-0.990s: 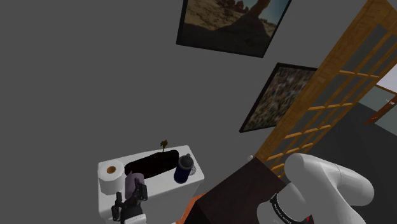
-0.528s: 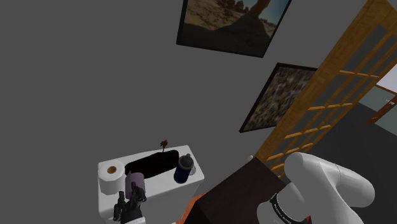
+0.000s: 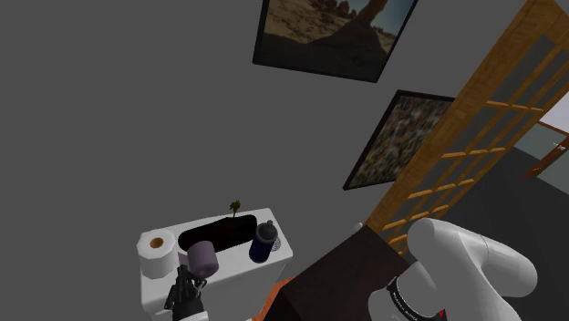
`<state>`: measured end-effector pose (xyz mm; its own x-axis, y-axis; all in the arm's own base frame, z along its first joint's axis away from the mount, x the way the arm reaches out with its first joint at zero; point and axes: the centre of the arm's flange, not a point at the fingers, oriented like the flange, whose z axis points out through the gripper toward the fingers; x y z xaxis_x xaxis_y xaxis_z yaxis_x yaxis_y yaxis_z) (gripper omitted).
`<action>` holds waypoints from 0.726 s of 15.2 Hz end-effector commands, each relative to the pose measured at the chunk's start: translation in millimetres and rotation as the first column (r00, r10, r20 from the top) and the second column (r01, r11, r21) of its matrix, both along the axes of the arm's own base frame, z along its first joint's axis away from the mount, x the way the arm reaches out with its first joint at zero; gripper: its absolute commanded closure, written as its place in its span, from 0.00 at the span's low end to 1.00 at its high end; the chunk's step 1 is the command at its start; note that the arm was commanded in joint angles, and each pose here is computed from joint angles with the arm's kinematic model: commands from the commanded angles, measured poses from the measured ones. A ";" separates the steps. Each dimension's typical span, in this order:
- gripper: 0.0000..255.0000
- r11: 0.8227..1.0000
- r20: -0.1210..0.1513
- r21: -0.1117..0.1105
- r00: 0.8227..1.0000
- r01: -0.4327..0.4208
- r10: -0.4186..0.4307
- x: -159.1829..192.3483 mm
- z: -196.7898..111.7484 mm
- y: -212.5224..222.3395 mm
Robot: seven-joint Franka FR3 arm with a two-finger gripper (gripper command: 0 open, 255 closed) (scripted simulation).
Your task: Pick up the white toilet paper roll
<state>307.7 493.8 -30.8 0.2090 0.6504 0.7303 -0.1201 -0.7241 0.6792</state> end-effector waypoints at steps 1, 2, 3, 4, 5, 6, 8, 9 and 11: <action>1.00 1.000 0.000 0.000 1.000 0.000 0.000 -0.3 -1.0 -0.6; 1.00 1.000 0.000 0.000 1.000 0.000 0.000 -0.3 4.2 -0.7; 1.00 1.000 0.000 0.000 1.000 0.000 0.000 -0.3 9.5 -0.7; 1.00 1.000 0.000 0.000 1.000 0.000 0.000 -0.3 14.8 -0.7; 1.00 1.000 0.000 0.000 1.000 0.000 0.000 -0.3 20.1 -0.7; 1.00 1.000 0.000 0.000 1.000 0.000 0.000 -0.3 25.4 -0.7; 1.00 1.000 0.000 0.000 1.000 0.000 0.000 -0.3 35.9 -0.7; 1.00 1.000 0.000 0.000 1.000 0.000 0.000 -0.3 41.2 -0.7; 1.00 1.000 0.000 0.000 1.000 0.000 0.000 -0.3 51.8 -0.7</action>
